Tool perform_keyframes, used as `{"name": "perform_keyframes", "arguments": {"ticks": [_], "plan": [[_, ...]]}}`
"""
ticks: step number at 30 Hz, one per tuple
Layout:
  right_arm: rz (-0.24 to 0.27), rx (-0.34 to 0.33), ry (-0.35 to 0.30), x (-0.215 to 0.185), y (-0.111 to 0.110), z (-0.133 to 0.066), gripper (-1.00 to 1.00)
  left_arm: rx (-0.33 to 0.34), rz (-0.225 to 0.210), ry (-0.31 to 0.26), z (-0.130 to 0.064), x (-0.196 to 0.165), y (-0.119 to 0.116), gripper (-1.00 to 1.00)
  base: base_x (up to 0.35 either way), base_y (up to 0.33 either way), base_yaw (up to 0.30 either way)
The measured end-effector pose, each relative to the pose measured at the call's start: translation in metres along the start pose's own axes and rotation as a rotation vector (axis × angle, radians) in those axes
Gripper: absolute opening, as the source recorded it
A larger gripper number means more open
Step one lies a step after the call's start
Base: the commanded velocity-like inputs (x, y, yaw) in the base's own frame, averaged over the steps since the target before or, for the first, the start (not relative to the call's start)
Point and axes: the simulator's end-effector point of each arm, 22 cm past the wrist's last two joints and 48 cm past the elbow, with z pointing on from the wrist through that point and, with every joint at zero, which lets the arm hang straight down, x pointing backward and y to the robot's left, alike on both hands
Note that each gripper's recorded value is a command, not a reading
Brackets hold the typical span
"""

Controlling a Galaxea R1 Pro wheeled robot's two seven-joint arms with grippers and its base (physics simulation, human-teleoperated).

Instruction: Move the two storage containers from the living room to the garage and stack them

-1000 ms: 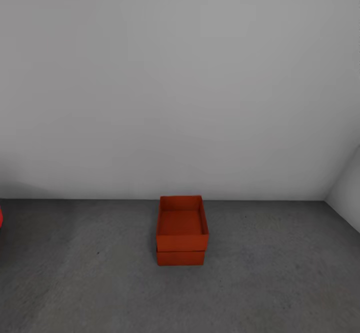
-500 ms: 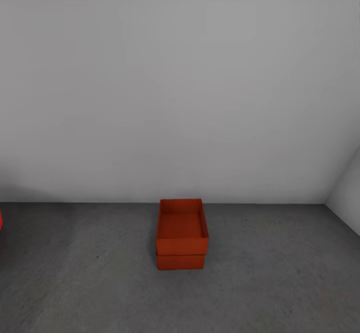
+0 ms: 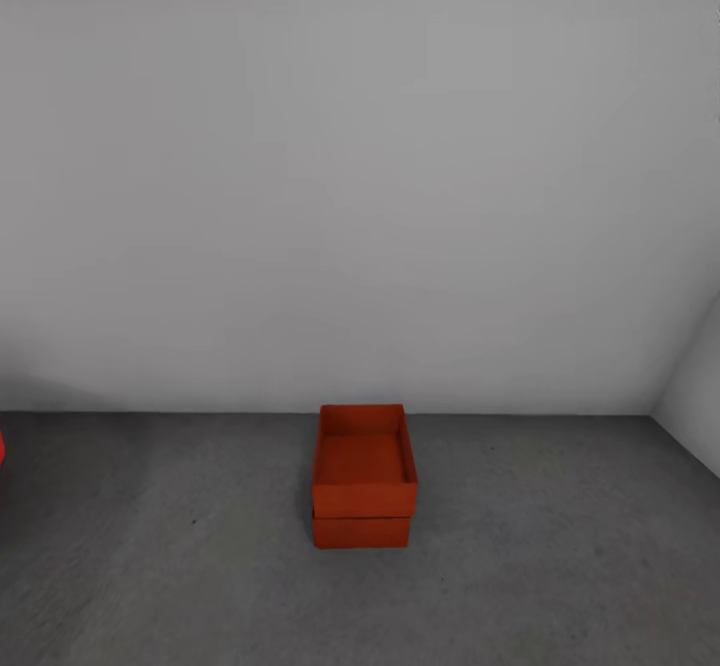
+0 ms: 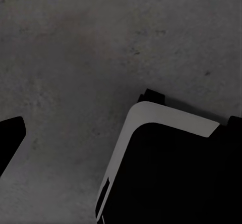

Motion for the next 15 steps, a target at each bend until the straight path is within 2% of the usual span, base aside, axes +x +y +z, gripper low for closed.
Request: {"name": "perform_keyframes", "arguments": {"ticks": [15], "plan": [[0.0, 0.003, -0.024, -0.0093, -0.0016, -0.0005, 1.0, 0.007, -0.005, -0.022, -0.0024, -0.0091, -0.0024, 1.0, 0.0, 0.0, 0.0]]}}
